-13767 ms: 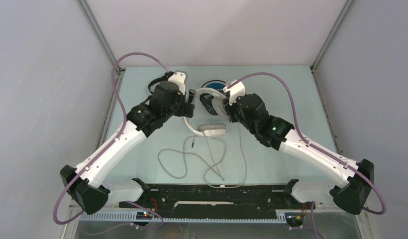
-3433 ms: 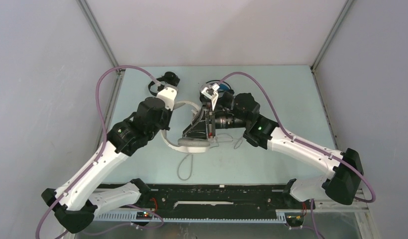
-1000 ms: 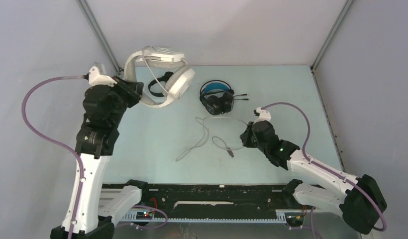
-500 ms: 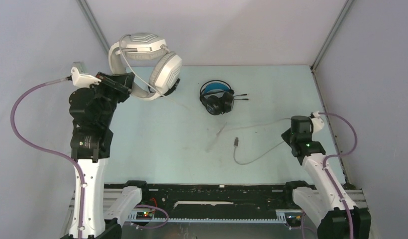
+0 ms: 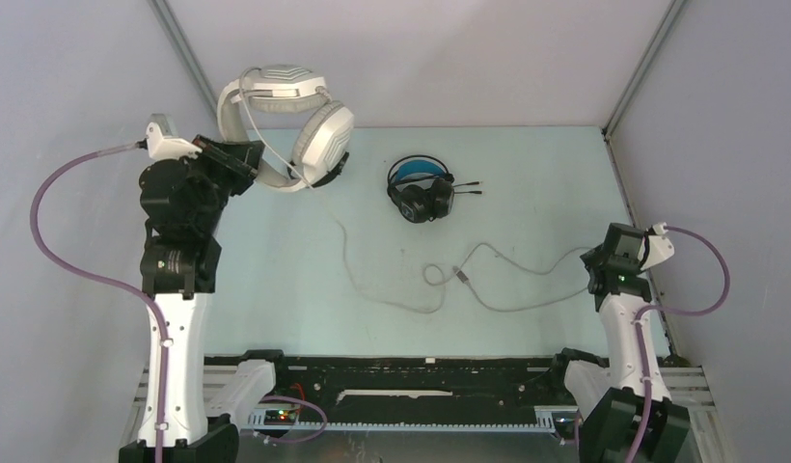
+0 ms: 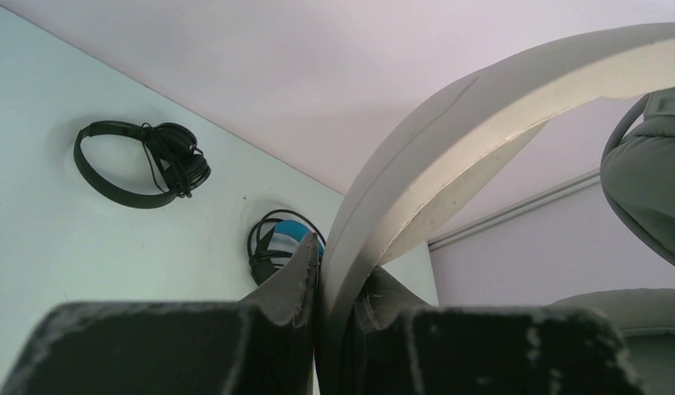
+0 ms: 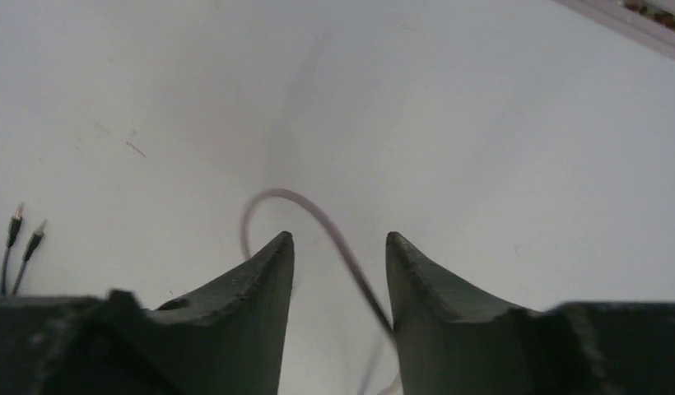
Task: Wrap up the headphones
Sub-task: Wrap the headphones cable around the headphones.
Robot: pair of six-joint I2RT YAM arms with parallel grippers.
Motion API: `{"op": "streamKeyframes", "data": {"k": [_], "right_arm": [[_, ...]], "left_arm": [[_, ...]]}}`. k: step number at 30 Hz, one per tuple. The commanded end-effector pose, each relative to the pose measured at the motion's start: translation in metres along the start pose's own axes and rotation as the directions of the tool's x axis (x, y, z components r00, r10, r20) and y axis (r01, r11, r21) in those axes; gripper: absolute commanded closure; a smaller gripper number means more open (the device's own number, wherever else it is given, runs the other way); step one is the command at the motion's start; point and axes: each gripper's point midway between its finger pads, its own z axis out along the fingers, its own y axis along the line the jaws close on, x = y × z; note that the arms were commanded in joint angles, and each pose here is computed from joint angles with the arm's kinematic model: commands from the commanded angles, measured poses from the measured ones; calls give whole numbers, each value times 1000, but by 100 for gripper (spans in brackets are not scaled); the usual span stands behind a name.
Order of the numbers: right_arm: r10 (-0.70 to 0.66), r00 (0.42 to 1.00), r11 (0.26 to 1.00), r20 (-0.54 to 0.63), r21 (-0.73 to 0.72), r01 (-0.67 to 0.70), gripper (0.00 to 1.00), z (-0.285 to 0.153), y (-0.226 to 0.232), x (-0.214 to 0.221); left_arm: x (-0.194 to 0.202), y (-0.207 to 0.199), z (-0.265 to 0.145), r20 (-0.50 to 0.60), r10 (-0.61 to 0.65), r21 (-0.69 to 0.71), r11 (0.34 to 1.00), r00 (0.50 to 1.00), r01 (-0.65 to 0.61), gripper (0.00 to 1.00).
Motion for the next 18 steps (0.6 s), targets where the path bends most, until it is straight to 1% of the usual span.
{"op": "streamKeyframes", "data": {"k": [1,3,4,7,8,11,13,14,16,18], "right_arm": [[-123,992,984,42,-122,127,48,-6,43,-29],[-172,984,965,45,-191,177,32,-13,66,-33],[-194,980,955,37,-220,197,30,-18,75,-32],[-256,964,895,71,-360,265,29,-44,109,-35],[-275,956,862,100,-415,291,30,-58,123,-37],[-322,931,728,174,-582,361,31,-102,164,-33],[-341,911,578,233,-712,398,31,-145,194,-21],[-338,906,484,256,-778,400,31,-170,209,-10],[-318,897,277,308,-874,398,31,-216,232,10],[-264,883,65,389,-906,419,31,-262,249,32]], "left_arm": [[-19,-22,-4,48,26,76,997,999,-29,100],[-14,-18,0,25,44,68,997,999,-46,100],[-11,-17,1,12,58,68,996,998,-59,100],[-2,-10,3,-28,89,57,995,996,-87,100],[0,-8,4,-38,103,55,993,994,-101,100],[7,0,4,-67,132,33,991,989,-130,100],[10,6,4,-86,150,13,989,985,-150,100],[12,7,4,-93,152,9,988,984,-152,100],[16,6,5,-107,140,24,990,984,-138,100],[22,-1,3,-124,117,65,992,985,-109,100]]}}
